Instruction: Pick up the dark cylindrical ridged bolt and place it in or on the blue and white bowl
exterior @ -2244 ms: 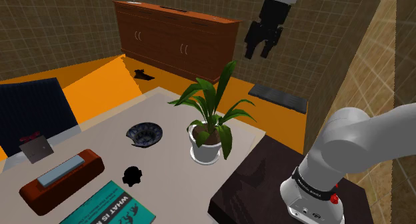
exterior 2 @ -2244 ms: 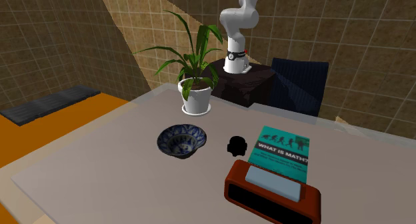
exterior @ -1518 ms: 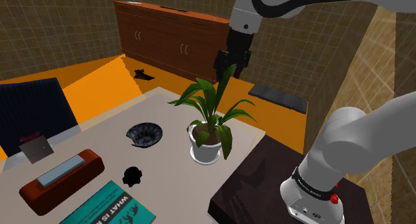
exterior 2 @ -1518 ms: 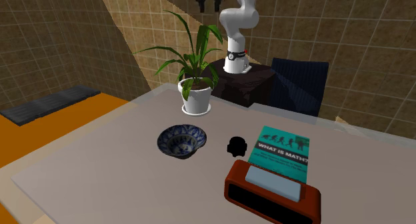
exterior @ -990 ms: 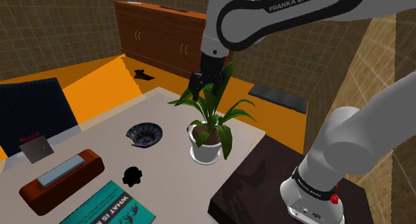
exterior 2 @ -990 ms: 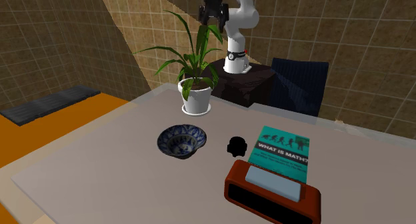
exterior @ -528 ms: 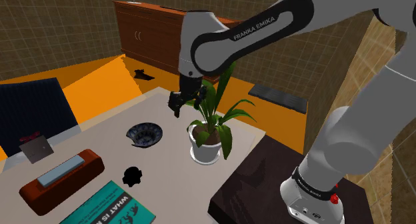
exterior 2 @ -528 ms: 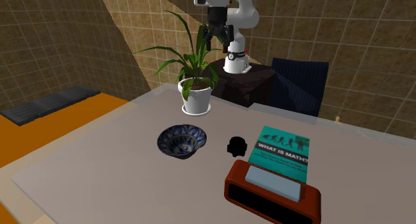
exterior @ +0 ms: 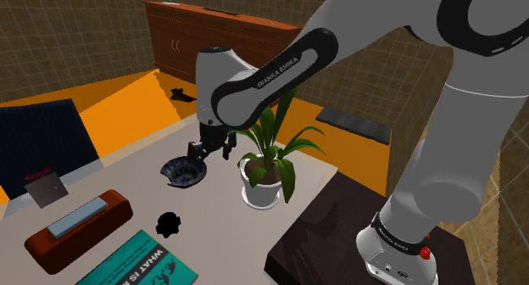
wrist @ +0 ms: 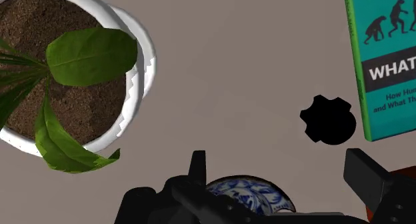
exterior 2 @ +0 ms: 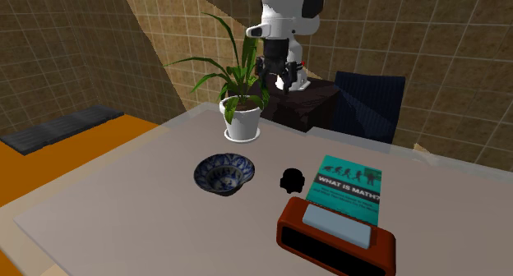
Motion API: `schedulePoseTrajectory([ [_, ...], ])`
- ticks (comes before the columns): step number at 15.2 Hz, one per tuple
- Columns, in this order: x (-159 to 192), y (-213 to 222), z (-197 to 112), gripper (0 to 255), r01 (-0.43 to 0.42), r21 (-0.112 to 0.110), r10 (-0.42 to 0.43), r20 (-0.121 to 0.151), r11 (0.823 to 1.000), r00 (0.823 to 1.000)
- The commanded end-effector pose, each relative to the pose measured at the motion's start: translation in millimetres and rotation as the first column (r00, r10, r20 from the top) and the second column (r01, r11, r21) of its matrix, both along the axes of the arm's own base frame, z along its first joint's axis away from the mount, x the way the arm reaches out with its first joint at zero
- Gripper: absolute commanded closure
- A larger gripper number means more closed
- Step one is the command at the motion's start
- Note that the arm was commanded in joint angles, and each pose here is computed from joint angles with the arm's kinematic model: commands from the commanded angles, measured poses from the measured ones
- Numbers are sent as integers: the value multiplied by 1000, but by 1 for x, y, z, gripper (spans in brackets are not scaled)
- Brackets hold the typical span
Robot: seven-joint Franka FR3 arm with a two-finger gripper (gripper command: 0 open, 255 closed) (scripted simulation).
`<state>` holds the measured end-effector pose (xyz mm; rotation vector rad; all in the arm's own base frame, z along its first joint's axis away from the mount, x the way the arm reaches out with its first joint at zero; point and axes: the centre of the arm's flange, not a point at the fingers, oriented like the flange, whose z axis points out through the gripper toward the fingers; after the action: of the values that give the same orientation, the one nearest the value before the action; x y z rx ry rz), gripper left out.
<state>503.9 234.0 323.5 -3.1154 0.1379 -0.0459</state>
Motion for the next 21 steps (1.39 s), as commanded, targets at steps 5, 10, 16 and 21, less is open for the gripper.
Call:
schedulePoseTrajectory([
  [5,34,42,-63,0,-15,-10,14,-11,1000,1000],
  [10,60,79,-113,0,-27,-18,26,-21,999,999],
  [16,89,123,-174,0,-41,-28,40,-33,999,999],
  [21,105,148,-213,0,-50,-33,48,-40,998,998],
])
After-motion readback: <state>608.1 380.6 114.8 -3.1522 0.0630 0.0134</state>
